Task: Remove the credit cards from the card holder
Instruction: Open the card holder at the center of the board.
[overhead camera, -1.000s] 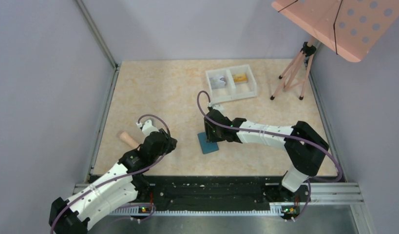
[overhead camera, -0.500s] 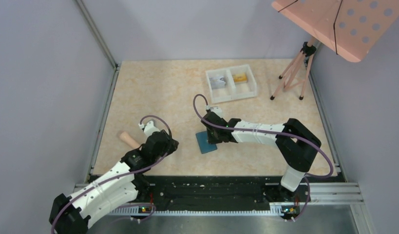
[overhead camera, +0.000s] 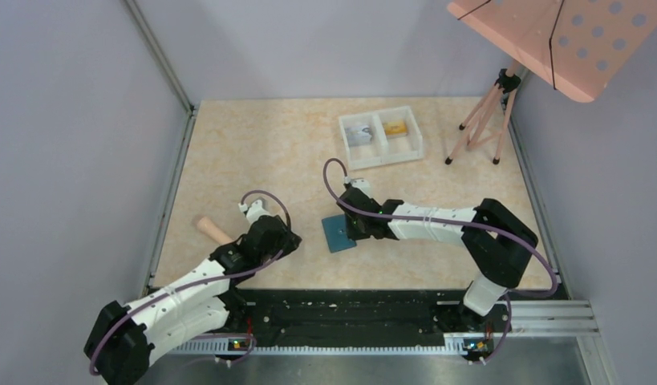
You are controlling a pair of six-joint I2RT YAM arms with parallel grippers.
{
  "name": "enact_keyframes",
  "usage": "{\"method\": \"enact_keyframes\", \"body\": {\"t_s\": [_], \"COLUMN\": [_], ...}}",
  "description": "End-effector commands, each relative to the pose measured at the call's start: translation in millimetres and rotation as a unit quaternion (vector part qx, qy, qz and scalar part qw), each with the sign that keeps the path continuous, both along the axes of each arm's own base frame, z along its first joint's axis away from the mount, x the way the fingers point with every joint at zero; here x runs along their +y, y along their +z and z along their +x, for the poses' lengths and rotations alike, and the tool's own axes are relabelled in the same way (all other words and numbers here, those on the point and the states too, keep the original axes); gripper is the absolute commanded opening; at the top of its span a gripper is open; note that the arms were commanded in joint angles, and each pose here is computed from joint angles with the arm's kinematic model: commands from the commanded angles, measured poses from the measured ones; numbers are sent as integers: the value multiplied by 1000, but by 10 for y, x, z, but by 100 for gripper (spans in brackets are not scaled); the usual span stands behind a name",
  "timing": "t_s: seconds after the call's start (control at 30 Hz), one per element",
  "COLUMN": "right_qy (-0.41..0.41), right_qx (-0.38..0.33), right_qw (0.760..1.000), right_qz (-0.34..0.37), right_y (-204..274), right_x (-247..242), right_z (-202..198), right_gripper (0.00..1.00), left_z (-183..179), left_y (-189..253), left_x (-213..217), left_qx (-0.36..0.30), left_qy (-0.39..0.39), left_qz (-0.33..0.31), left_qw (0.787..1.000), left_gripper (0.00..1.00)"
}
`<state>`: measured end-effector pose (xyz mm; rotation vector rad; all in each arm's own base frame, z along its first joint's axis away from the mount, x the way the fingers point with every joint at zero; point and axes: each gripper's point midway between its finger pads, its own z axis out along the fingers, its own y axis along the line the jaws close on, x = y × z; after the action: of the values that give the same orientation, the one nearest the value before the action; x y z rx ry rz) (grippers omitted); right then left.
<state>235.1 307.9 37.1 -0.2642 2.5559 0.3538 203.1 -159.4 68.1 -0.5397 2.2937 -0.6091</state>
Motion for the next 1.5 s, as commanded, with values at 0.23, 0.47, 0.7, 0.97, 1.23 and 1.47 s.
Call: {"method": "enact_keyframes", "body": {"t_s": [0.23,0.47,0.7,0.97,1.23,1.47], "right_qy": [22,23,24,31,15,21], "right_qx": [-49,-64,-72,-55,-54,-35], "right_qw": [995,989,983,990,997,999], "right_qz": [88,135,168,124,60,-11], "right_y": [416,573,670,556,461,210], "right_x": [97,88,29,136,222,238], "right_z": [-65,-93,-117,-16,168,136], "right_gripper": [0,0,0,13,32,36], "left_z": [104,145,188,239,262,255], "left_y": [-80,-83,-124,-215,33,162], "left_x": [-399,-608,-802,-590,-141,-2], "left_qx": [22,34,44,50,-18,-54], "left_qy": [-52,-88,-120,-66,6,30], "left_qz": [-38,-50,-64,-27,7,-1], "left_qw": [998,994,990,996,1000,998], "left_gripper": [37,37,37,37,39,39]}}
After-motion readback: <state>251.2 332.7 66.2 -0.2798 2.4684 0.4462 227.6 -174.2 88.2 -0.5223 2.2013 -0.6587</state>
